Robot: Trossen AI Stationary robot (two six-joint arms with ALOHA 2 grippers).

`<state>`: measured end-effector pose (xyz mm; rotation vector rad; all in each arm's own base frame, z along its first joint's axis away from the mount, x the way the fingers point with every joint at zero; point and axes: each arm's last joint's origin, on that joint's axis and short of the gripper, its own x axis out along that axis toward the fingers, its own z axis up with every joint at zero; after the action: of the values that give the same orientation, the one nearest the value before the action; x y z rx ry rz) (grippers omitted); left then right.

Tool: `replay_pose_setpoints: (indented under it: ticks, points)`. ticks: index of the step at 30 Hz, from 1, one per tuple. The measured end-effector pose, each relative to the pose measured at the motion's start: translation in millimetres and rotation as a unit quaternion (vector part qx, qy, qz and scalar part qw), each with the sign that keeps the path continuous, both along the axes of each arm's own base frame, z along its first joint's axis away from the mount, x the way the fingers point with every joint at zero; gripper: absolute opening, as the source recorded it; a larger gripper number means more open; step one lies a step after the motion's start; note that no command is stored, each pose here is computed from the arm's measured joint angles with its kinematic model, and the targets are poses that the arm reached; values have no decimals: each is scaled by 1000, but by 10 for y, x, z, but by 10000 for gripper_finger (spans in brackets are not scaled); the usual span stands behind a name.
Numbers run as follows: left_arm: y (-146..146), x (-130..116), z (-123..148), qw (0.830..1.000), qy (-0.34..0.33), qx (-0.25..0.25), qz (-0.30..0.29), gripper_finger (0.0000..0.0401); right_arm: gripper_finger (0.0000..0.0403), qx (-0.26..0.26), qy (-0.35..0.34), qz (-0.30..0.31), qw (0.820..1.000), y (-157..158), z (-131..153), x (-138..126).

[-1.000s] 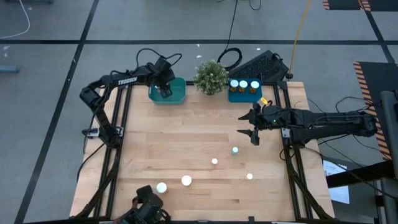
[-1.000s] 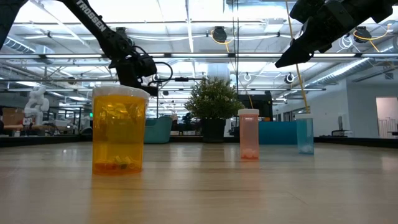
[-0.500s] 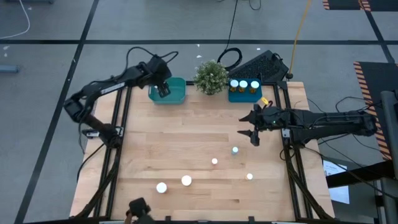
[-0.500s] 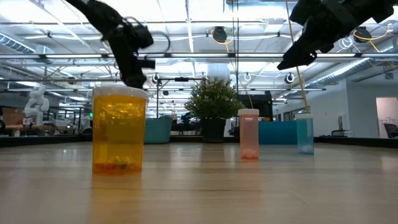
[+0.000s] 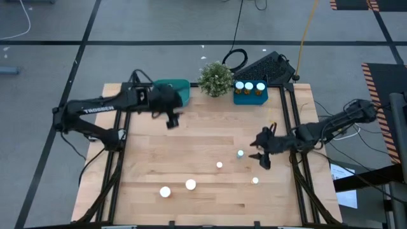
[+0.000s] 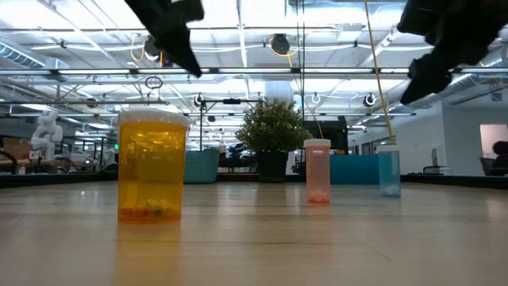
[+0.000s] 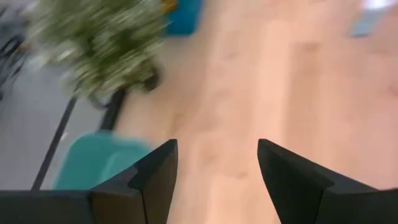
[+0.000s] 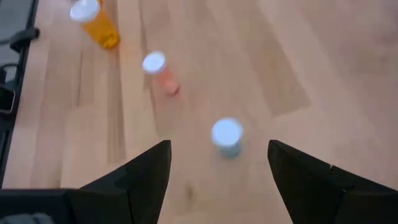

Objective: Pick and place medicine bottles into bin by pill shape (circle, oval)
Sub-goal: Put the small pink pill bottle into the green bin

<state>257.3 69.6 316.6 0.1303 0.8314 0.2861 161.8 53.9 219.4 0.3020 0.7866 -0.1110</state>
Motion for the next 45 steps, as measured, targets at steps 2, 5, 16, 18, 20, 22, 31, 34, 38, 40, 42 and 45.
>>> replay_pose_setpoints:
  ticks: [2,5,16,18,20,22,31,34,38,40,42,45]
  points:
    - [-207,110,-14,999,-12,0,-38,225,263,0,7,-2,1000,90,-38,0]
    - [-502,245,-54,996,-24,0,-91,225,263,-11,18,-9,1000,188,-106,15]
    - [-1275,700,-427,983,-47,-3,-178,225,263,-34,56,-25,998,321,-342,163]
    - [-1350,775,-514,981,-50,-6,-187,225,263,-33,63,-27,997,337,-366,162]
    - [-1385,859,-572,981,-46,-14,-188,225,263,-32,66,-25,997,359,-379,159]
    - [-1410,965,-615,981,-32,-24,-187,225,263,-33,67,-19,997,382,-386,148]
    - [-1534,1491,-699,977,41,-24,-208,226,263,-60,50,-13,997,464,-378,98]
    - [-1576,1601,-755,975,63,-23,-211,226,263,-70,42,-12,997,489,-374,82]
    - [-1617,1721,-851,973,86,-24,-212,232,263,-71,40,-8,997,509,-372,70]
    - [-1637,1773,-910,973,91,-25,-213,240,263,-71,39,-7,997,515,-373,66]
    - [-1654,1797,-969,971,101,-24,-215,250,263,-71,39,-7,997,517,-372,65]
    - [-1662,1808,-995,971,102,-24,-217,263,263,-71,38,-6,997,523,-371,63]
